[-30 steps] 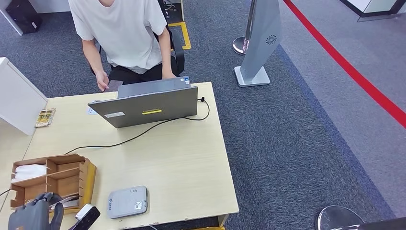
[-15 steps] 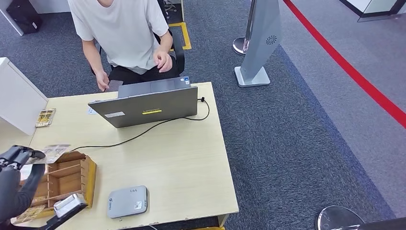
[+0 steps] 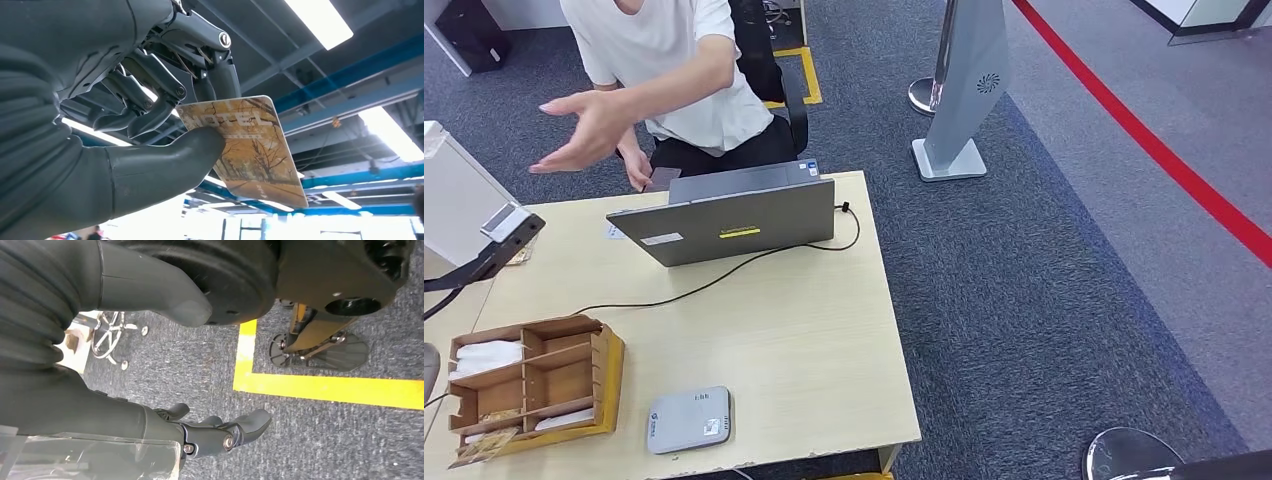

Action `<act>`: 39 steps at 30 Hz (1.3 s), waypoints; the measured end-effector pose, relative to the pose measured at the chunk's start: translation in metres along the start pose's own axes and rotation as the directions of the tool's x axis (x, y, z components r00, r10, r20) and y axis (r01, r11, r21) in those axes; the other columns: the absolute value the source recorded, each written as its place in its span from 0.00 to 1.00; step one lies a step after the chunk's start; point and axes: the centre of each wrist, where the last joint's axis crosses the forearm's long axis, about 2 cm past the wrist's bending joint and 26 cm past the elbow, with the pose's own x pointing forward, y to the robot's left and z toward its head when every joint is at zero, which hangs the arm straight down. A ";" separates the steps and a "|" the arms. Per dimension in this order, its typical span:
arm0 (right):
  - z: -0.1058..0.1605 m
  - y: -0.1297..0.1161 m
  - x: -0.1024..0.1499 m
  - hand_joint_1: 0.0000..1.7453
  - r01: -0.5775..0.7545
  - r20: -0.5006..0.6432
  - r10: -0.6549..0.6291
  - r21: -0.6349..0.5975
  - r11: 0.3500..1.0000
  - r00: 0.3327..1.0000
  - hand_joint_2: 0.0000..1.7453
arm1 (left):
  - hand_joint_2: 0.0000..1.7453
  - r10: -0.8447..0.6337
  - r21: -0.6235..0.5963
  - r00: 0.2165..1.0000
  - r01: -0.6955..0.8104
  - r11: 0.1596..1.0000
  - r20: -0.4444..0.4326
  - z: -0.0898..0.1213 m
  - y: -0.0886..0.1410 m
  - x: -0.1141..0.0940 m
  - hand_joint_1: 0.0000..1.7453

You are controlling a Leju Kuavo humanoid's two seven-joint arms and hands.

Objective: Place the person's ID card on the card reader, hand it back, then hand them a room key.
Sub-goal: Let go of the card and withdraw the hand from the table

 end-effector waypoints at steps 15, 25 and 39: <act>0.000 -0.006 0.000 0.00 -0.019 0.010 0.019 0.021 1.000 1.000 1.00 | 1.00 -0.055 -0.149 0.996 0.044 0.988 -0.075 -0.012 -0.036 -0.015 0.00; 0.001 -0.005 -0.011 0.00 0.028 -0.003 -0.028 0.016 0.999 1.000 1.00 | 1.00 0.128 -0.206 0.985 -0.150 0.967 -0.112 0.051 -0.044 -0.010 0.00; 0.005 -0.017 -0.038 0.00 0.083 -0.073 -0.082 0.019 0.996 0.994 1.00 | 1.00 0.661 -0.166 0.591 -0.790 0.591 -0.461 0.212 0.015 -0.041 0.00</act>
